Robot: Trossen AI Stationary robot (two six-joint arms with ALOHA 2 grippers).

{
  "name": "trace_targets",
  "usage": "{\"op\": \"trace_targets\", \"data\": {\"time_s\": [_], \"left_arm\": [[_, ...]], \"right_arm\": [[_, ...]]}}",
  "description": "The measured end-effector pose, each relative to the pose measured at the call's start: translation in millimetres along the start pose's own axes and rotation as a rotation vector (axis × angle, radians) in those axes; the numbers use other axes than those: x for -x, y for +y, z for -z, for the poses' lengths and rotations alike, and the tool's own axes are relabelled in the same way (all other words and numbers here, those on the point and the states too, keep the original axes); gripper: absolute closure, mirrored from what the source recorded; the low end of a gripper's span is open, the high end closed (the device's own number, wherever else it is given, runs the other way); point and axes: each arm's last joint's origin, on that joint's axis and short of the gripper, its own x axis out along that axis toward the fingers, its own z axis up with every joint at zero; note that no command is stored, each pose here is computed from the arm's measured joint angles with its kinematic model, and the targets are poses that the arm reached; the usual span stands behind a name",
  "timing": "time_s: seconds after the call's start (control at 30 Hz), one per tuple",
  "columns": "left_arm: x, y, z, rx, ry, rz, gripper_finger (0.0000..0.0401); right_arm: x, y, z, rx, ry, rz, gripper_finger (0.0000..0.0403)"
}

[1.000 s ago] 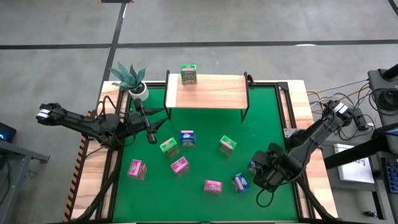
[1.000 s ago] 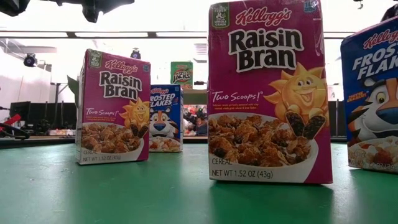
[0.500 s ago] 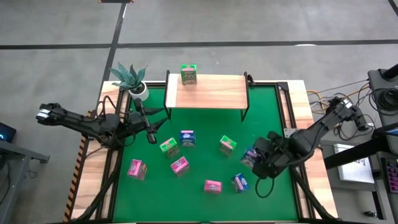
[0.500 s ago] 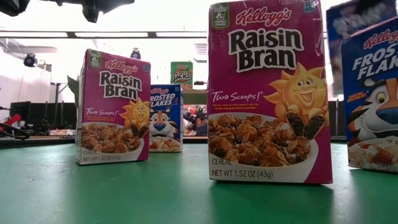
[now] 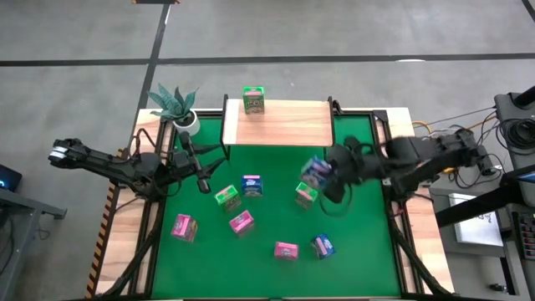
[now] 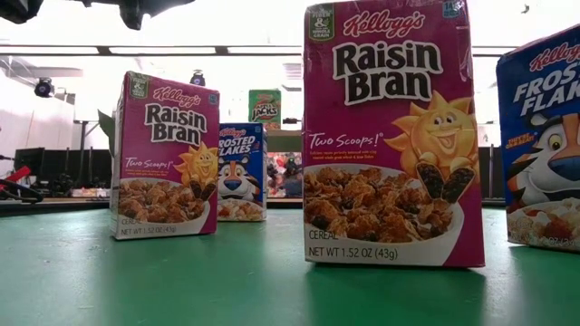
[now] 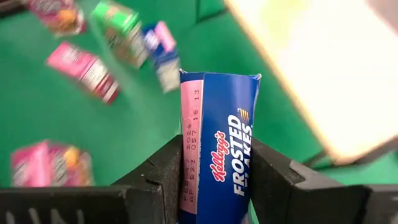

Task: Stack cereal on shelf
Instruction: Put the right blue cereal box on the shelf

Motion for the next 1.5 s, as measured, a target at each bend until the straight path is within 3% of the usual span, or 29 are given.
{"op": "trace_targets", "data": {"time_s": [0.3, 0.57, 0.73, 1.17, 1.5], "left_arm": [[-1, 2, -9, -0.059, -0.026, -0.009, 0.0228], [-1, 2, -11, -0.080, -0.029, -0.010, 0.0228], [-1, 2, -11, -0.080, -0.029, -0.010, 0.0228], [-1, 2, -11, -0.082, -0.027, -0.009, 0.0228], [-1, 2, -10, -0.086, -0.022, -0.007, 0.0228]], "right_arm": [[-36, -60, -65, 0.192, -0.122, 0.097, 0.0264], [-90, -133, -107, 0.299, -0.043, 0.120, 0.0264], [-115, -164, -126, 0.363, -0.009, 0.081, 0.0264], [-148, -184, -141, 0.456, 0.116, 0.064, 0.0259], [-147, -190, -141, 0.428, 0.117, 0.079, 0.0192]]}}
